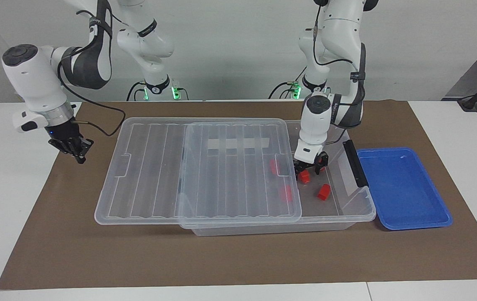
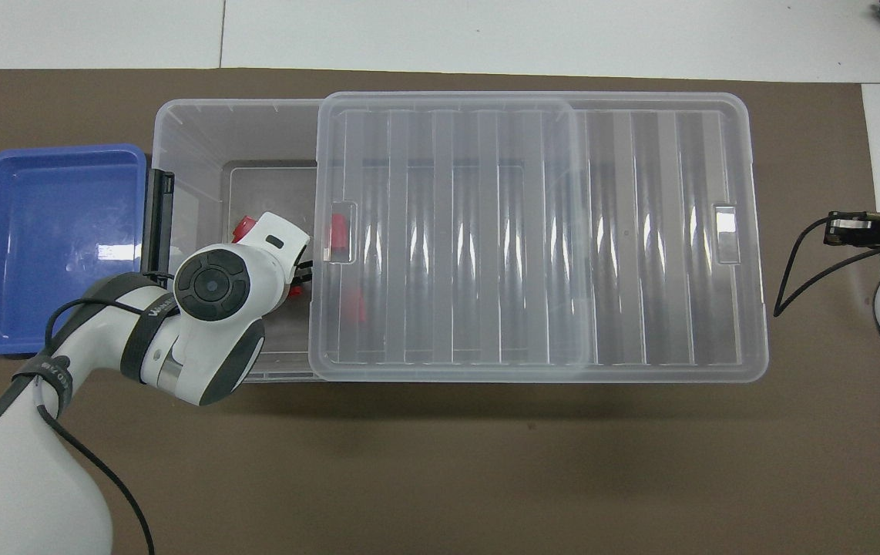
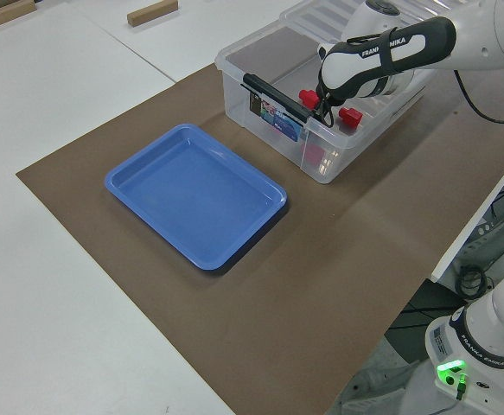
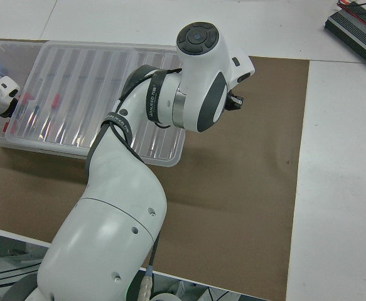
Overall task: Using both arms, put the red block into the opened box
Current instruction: 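Return the left gripper to the tray while the right gripper reaches the lid, then slide the clear lid toward the blue tray with the right gripper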
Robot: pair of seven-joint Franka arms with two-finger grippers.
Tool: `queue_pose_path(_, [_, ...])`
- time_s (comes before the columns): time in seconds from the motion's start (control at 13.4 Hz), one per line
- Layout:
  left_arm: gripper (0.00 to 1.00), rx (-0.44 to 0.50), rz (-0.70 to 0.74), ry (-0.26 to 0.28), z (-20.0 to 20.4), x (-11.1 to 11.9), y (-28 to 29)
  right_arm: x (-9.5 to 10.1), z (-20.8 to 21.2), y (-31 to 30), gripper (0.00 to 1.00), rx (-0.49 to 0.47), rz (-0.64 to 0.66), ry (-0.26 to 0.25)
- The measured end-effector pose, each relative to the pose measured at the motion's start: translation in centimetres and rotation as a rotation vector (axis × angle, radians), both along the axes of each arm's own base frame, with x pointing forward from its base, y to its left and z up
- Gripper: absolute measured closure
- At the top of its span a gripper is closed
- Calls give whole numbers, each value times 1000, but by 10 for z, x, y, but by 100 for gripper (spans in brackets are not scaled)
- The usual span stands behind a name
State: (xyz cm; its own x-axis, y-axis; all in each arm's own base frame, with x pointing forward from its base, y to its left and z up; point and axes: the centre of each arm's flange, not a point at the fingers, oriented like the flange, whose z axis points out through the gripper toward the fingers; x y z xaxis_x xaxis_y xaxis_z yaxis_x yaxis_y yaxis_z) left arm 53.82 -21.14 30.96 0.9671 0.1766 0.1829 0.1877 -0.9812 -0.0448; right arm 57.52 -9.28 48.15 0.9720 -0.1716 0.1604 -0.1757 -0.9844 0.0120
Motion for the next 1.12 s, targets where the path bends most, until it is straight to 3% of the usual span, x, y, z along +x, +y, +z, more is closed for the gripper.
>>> queue_pose_path(0.37, [0, 66, 45, 45, 110, 31, 12, -4, -5, 6, 99, 7, 9, 50])
queue_pose_path(0.75, [0, 71, -66, 142, 210, 44, 101, 1, -5, 48, 99, 6, 82, 50])
queue_pose_path(0.97, [0, 8, -116, 156, 263, 28, 181, 2, -5, 69, 99, 5, 118, 50])
queue_pose_path(1.12, [0, -4, -137, 146, 281, 16, 204, 3, -5, 85, 99, 5, 145, 50])
